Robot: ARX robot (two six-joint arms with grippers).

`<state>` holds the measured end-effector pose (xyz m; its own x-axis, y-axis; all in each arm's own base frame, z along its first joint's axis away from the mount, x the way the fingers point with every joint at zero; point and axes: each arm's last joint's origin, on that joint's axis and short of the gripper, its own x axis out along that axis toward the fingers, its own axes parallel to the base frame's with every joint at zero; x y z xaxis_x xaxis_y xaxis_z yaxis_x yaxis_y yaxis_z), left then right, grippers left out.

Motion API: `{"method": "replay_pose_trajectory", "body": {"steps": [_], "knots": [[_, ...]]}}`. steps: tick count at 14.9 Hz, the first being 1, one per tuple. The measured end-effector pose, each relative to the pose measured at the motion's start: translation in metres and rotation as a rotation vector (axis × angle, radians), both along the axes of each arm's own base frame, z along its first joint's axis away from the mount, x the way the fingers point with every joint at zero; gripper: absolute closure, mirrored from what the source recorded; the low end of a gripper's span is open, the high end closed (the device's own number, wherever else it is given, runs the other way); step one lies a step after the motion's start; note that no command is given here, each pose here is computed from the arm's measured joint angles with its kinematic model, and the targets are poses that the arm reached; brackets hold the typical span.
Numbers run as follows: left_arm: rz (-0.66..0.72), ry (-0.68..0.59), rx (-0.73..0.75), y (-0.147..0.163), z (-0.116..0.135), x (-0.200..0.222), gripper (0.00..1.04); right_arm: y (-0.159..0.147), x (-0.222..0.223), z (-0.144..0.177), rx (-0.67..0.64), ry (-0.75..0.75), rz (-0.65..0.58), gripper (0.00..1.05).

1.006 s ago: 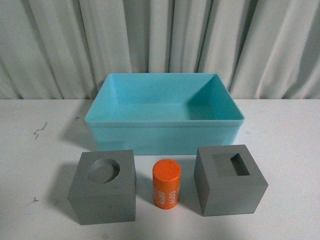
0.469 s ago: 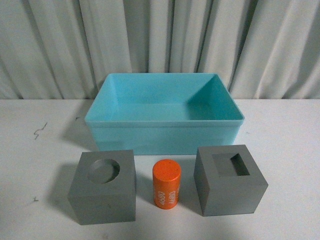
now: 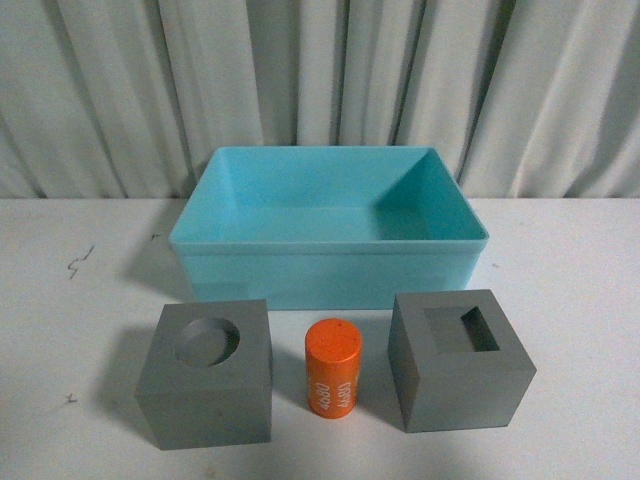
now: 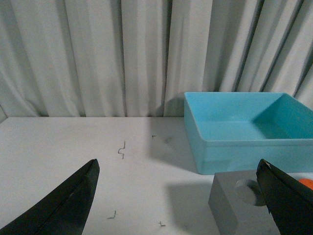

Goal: Place gray and orange parts in blue box

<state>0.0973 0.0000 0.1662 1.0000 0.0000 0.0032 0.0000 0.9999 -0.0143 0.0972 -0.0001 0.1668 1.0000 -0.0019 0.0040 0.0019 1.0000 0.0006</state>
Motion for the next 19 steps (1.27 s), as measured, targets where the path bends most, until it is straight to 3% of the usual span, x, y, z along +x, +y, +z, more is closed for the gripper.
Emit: {"method": "replay_pose_trajectory", "body": {"steps": [19], "knots": [[0.000,0.000,0.000,0.0000,0.0000,0.0000,0.07,0.0000,0.0000,0.0000,0.000,0.000,0.000,0.06]]}}
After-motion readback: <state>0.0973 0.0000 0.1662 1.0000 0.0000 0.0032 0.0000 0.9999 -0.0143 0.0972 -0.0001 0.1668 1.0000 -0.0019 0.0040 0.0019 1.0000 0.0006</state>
